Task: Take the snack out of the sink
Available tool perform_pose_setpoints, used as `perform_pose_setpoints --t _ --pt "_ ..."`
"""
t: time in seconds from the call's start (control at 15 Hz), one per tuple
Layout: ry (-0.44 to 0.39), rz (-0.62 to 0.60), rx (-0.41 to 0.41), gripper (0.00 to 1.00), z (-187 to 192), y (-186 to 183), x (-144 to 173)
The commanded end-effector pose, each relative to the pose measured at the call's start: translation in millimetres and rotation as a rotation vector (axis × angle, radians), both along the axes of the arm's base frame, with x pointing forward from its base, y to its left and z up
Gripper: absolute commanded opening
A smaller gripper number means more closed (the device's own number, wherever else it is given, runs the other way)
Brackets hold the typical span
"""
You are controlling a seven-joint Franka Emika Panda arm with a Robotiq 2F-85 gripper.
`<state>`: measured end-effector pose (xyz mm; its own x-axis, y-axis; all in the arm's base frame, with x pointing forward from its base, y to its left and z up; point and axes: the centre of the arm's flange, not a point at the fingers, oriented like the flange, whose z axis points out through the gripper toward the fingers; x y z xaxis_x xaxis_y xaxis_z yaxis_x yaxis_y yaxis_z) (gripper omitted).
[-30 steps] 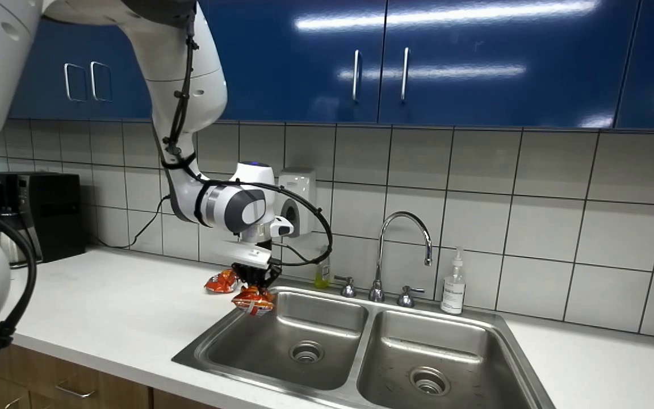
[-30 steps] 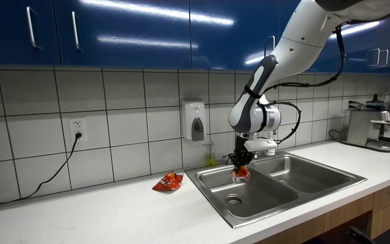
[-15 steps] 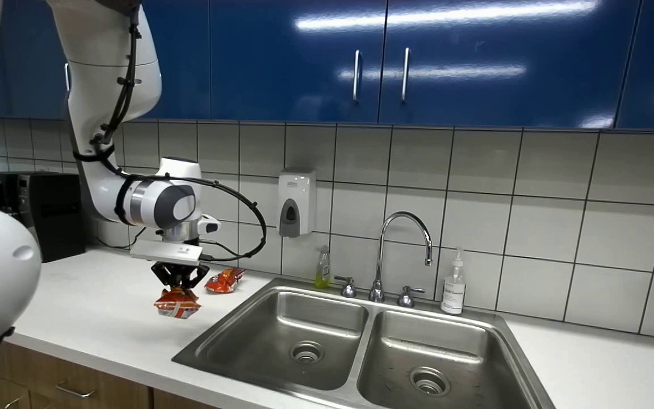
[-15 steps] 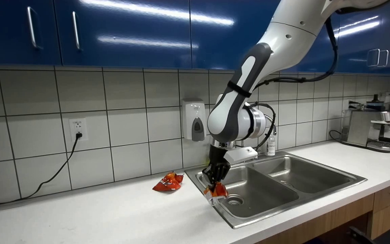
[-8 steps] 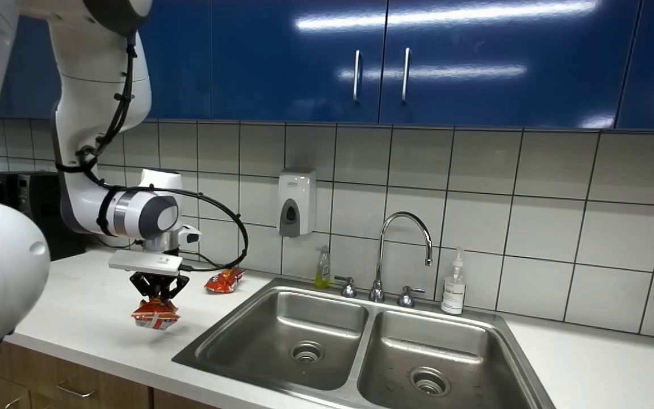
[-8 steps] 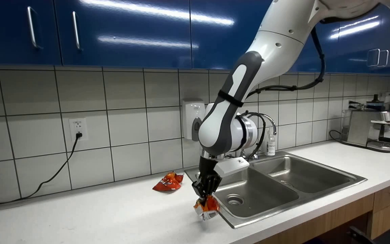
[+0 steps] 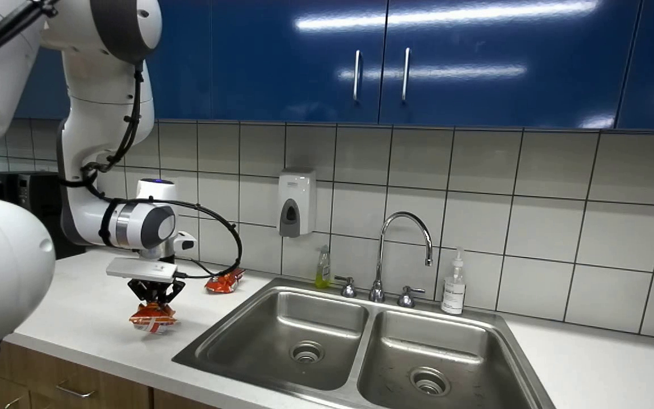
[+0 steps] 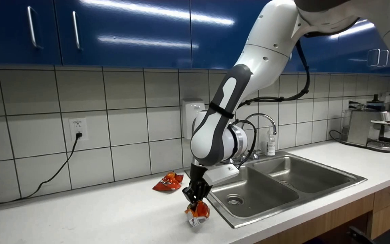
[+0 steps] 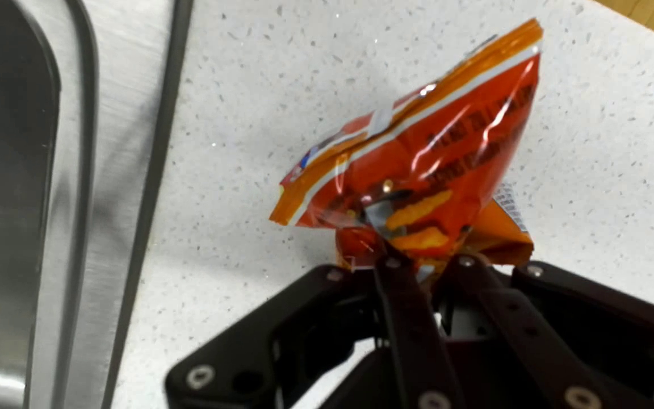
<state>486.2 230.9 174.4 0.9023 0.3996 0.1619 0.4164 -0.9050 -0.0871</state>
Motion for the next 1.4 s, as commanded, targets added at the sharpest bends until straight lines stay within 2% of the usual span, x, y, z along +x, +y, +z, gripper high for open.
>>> perform_pose_setpoints --t 0.0,0.73,0.8,0.93,1.33 --pt "-0.029 -0.025 -0.013 0.03 -6.1 11.7 16.6" --pt "-0.033 -0.054 -0.039 0.03 -20.0 7.3 30.3" --pt "-0.033 -0.056 -0.041 0.31 -20.5 7.3 31.0" --pt "-0.035 -0.059 -0.043 0.42 -20.3 7.2 31.7" --pt "-0.034 -0.068 -0.042 0.89 -11.3 -0.5 30.4"
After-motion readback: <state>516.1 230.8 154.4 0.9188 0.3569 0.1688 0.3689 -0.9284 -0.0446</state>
